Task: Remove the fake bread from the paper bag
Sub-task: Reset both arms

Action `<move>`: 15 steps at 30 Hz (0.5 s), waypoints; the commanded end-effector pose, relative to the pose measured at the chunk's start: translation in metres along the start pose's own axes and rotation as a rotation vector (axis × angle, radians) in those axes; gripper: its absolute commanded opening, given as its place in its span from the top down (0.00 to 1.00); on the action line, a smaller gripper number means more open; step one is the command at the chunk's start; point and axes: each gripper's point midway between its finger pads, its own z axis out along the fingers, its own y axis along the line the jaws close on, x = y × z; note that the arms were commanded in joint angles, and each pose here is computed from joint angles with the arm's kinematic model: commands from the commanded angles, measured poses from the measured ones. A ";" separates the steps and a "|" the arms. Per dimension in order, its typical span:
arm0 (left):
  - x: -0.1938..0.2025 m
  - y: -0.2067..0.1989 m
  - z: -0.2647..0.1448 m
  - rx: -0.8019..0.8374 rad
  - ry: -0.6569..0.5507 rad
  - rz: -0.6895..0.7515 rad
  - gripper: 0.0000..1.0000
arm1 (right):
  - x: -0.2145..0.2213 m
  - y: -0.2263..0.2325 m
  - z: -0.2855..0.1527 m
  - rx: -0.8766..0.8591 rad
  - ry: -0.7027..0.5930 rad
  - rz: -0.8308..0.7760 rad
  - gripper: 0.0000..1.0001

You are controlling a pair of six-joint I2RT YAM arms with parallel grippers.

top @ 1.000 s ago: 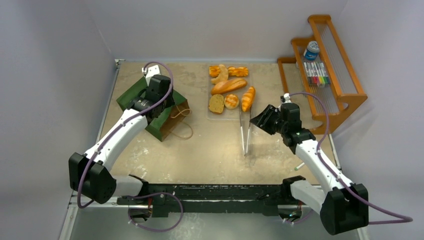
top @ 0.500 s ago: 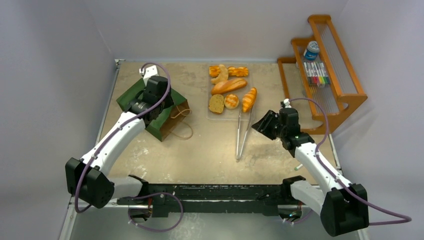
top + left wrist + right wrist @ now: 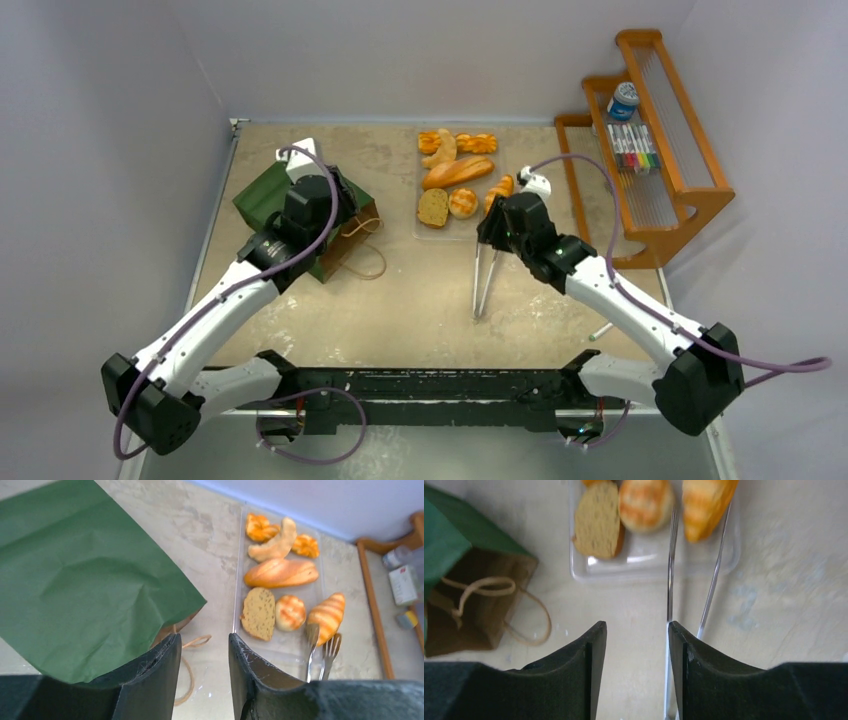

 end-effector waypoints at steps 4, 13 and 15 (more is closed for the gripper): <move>-0.073 0.031 -0.038 -0.141 -0.317 -0.047 0.60 | -0.130 -0.019 -0.033 0.340 -0.443 -0.127 0.38; -0.064 0.114 -0.072 -0.433 -0.466 -0.040 0.58 | -0.172 -0.068 -0.066 0.429 -0.571 -0.129 0.08; -0.058 0.118 -0.071 -0.447 -0.451 -0.020 0.57 | -0.170 -0.078 -0.072 0.473 -0.582 -0.114 0.05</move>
